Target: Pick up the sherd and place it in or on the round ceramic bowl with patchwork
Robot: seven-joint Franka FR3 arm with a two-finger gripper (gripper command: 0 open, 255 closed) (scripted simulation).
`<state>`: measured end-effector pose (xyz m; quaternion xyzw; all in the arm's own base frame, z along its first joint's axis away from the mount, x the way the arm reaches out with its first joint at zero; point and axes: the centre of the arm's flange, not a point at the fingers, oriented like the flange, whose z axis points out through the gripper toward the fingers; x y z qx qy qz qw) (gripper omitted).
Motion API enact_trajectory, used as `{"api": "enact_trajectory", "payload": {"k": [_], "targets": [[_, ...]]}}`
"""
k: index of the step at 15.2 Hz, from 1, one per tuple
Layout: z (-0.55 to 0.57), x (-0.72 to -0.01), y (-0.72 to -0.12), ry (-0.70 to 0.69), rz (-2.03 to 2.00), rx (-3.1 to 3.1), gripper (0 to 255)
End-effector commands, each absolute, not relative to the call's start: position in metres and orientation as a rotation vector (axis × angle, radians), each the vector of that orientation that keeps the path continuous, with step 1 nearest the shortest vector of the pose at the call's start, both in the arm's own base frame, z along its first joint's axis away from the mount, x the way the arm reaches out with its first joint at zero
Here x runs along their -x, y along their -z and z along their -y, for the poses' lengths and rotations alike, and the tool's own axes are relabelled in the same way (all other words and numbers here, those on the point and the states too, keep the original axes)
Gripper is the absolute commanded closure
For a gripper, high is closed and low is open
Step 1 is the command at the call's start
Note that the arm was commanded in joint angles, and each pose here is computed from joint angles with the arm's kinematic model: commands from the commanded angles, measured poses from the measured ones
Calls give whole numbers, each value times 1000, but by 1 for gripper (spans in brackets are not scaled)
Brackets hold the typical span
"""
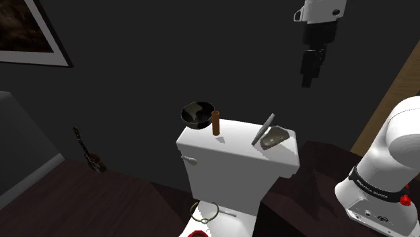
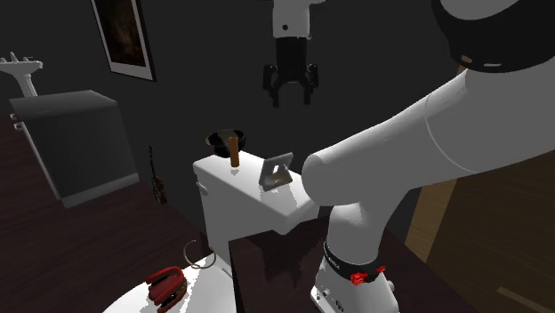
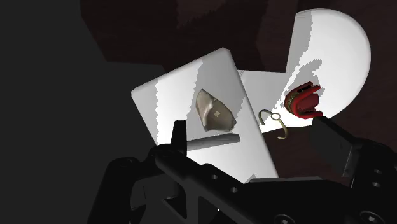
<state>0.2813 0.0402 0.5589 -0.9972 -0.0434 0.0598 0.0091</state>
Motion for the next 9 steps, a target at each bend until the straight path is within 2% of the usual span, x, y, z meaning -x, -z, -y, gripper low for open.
{"api": "enact_trajectory", "payload": {"k": [1, 9], "targets": [[-40, -281, -559, -187, 136, 3115, 0], [-34, -295, -459, -30, 324, 3109, 0]]}}
